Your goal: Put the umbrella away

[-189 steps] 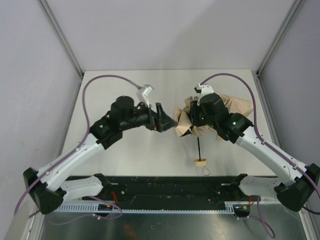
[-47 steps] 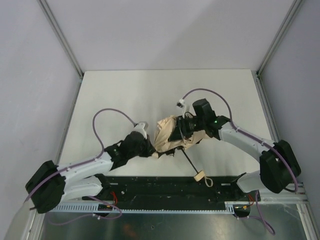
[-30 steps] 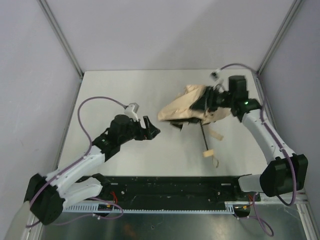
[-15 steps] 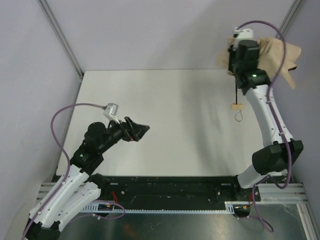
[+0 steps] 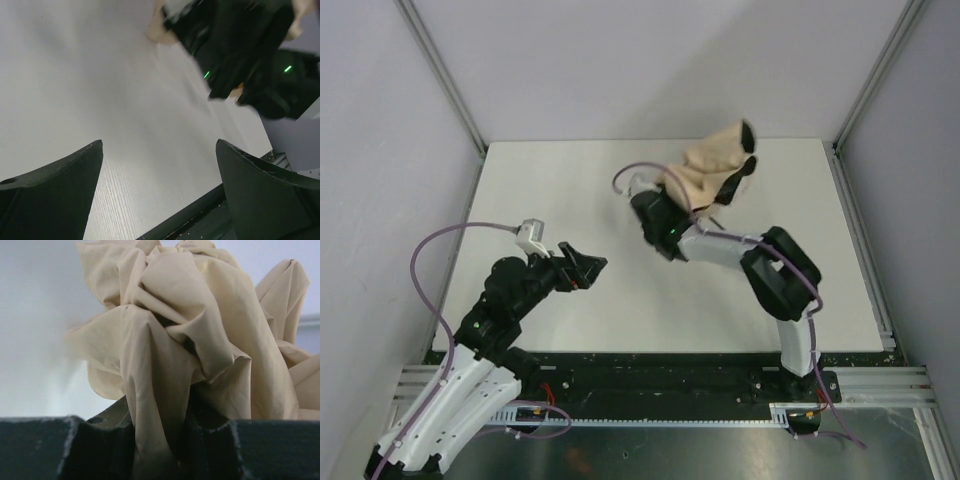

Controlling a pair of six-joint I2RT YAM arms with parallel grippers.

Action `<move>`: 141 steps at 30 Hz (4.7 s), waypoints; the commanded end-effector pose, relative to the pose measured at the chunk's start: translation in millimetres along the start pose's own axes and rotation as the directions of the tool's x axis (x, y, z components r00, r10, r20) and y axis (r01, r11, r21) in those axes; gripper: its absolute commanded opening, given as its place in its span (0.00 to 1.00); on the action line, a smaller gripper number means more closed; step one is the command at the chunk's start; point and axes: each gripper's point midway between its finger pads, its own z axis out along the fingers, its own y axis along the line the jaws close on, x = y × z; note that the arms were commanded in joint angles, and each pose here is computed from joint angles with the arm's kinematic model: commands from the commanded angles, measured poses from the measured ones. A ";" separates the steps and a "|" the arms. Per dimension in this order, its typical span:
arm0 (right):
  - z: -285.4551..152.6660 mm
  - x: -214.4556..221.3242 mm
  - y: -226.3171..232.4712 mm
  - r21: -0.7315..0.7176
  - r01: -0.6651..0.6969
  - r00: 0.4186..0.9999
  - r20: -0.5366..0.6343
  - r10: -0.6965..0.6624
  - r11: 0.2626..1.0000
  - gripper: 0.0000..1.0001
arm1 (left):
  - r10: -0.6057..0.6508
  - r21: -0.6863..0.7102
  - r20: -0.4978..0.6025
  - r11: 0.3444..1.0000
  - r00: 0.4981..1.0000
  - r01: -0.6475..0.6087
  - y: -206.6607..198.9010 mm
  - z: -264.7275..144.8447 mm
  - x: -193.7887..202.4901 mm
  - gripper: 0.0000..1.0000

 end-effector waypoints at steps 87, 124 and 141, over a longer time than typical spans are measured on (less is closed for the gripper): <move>-237.8 63.8 270.7 -0.979 -0.155 0.984 -0.141 -0.110 -0.133 0.02 | -0.506 -0.570 -0.007 0.711 0.863 0.412 158.6 83.7 164.7 0.20; -270.7 -39.3 160.9 -0.790 -0.054 0.824 0.311 0.475 0.611 0.75 | -0.643 -0.764 -0.136 0.552 0.753 0.333 141.5 47.7 183.0 0.00; -231.8 29.3 230.1 -0.735 0.046 0.959 0.222 0.175 0.677 0.51 | -0.663 -0.803 -0.134 0.508 0.736 0.312 142.3 47.3 179.3 0.00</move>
